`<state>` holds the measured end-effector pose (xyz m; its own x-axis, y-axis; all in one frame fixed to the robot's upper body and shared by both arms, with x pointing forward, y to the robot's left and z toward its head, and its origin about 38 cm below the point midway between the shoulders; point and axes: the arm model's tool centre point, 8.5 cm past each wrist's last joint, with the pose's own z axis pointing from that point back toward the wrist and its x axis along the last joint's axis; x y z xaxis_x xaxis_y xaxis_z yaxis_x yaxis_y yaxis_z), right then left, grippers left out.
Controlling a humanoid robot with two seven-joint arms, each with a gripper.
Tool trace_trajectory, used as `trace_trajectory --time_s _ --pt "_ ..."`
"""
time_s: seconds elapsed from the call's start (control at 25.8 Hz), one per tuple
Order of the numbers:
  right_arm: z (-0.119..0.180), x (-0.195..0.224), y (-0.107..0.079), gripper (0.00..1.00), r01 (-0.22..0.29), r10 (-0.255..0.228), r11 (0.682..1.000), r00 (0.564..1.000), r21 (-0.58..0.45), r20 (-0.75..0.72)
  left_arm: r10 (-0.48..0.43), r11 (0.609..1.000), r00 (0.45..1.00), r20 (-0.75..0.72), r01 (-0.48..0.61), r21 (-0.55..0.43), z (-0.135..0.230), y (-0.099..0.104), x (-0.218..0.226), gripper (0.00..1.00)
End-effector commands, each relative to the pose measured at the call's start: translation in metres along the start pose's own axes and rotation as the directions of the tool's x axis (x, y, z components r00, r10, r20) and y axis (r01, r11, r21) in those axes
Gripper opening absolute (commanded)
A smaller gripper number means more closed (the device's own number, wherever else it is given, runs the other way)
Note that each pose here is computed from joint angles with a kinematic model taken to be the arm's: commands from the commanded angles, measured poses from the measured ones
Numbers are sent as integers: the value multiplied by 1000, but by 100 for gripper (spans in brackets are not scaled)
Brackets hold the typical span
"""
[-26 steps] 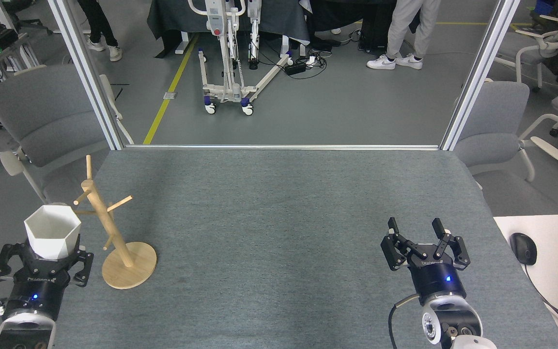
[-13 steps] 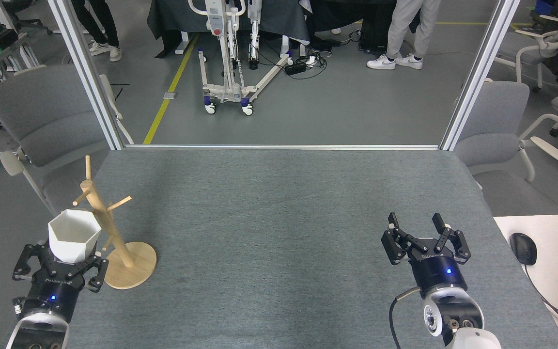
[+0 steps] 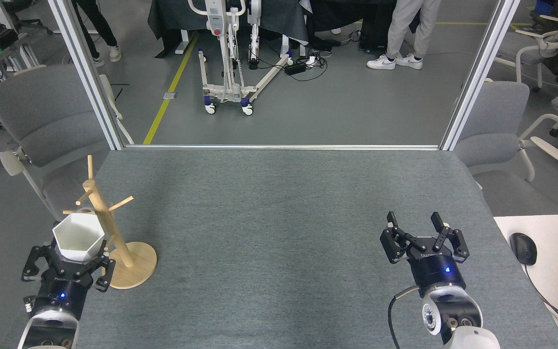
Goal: Hang cup on storage rack
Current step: 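Move the cup with the left gripper onto a peg of the wooden stand, then open the left gripper and pull it away from the hung cup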
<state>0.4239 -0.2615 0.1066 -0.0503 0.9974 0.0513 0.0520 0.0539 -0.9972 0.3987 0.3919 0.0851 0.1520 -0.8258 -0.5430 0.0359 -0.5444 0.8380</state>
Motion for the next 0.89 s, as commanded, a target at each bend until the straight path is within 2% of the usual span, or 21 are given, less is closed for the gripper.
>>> trace_trajectory --time_s 0.0,0.31,0.66,0.85 --pt "-3 2 -3 100 9 -9 1000 1000 -11 1 19 1000 1000 7 -19 -9 1 -3 7 97" --pt "-3 2 1 100 6 -6 1000 1000 2 3 37 998 999 23 -36 -58 -2 -18 15 97" --pt "-3 2 4 100 8 -8 1000 1000 10 2 75 986 995 63 -65 -151 -2 -45 34 98" --pt "-3 2 5 100 10 -10 1000 1000 13 2 135 982 985 112 -117 -151 7 -41 62 98"
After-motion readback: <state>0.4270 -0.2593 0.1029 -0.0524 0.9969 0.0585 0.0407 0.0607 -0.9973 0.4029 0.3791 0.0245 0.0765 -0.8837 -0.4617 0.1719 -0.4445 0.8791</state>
